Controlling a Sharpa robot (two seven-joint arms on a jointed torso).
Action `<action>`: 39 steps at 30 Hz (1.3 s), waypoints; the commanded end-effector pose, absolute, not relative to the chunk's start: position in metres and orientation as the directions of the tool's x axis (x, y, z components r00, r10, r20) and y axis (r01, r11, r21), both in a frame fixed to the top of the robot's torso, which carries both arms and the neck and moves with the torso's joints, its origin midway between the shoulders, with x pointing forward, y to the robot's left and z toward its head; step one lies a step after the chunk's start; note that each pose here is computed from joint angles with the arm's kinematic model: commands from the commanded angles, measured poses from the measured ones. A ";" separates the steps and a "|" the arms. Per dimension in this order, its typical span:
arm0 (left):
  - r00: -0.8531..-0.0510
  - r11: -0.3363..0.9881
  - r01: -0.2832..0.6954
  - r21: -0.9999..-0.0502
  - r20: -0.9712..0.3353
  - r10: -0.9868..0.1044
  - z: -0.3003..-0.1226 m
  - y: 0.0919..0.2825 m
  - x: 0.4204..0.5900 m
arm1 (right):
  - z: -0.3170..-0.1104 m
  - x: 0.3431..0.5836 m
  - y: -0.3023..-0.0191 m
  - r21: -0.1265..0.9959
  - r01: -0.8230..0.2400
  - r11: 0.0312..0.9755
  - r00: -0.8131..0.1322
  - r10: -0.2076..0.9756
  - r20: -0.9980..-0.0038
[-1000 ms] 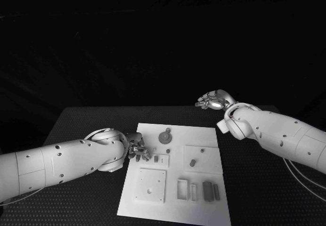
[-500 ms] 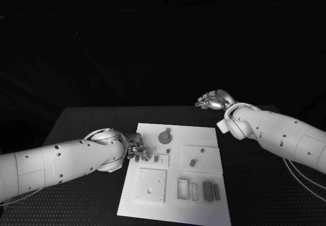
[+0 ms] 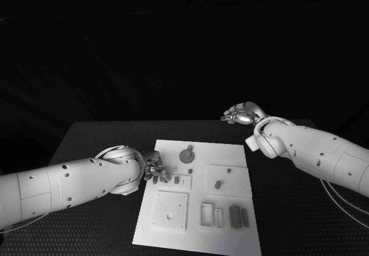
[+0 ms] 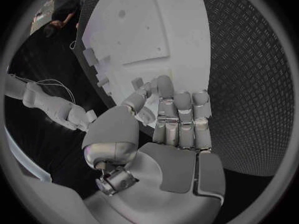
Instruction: Assemble the parts on the task board
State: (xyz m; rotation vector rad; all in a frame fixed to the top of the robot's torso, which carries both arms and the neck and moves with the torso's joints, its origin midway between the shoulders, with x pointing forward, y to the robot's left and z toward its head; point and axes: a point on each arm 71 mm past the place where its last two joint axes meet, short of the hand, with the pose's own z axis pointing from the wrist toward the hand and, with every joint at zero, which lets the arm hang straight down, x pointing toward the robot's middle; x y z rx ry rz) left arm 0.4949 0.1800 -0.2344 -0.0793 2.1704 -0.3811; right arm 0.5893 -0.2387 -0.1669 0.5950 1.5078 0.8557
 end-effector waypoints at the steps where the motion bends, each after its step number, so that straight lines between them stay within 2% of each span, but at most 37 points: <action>1: -0.609 0.953 0.094 -0.286 -0.774 -0.172 -0.237 0.177 0.493 | -0.167 0.589 -0.237 0.793 -0.130 0.595 -0.141 0.781 -0.609; 22: -0.615 0.953 0.130 -0.272 -0.777 -0.138 -0.238 0.168 0.491 | -0.167 0.589 -0.236 0.793 -0.130 0.595 -0.141 0.781 -0.609; 39: -0.605 0.955 0.115 -0.272 -0.782 -0.150 -0.238 0.173 0.494 | -0.167 0.589 -0.237 0.794 -0.129 0.595 -0.141 0.781 -0.608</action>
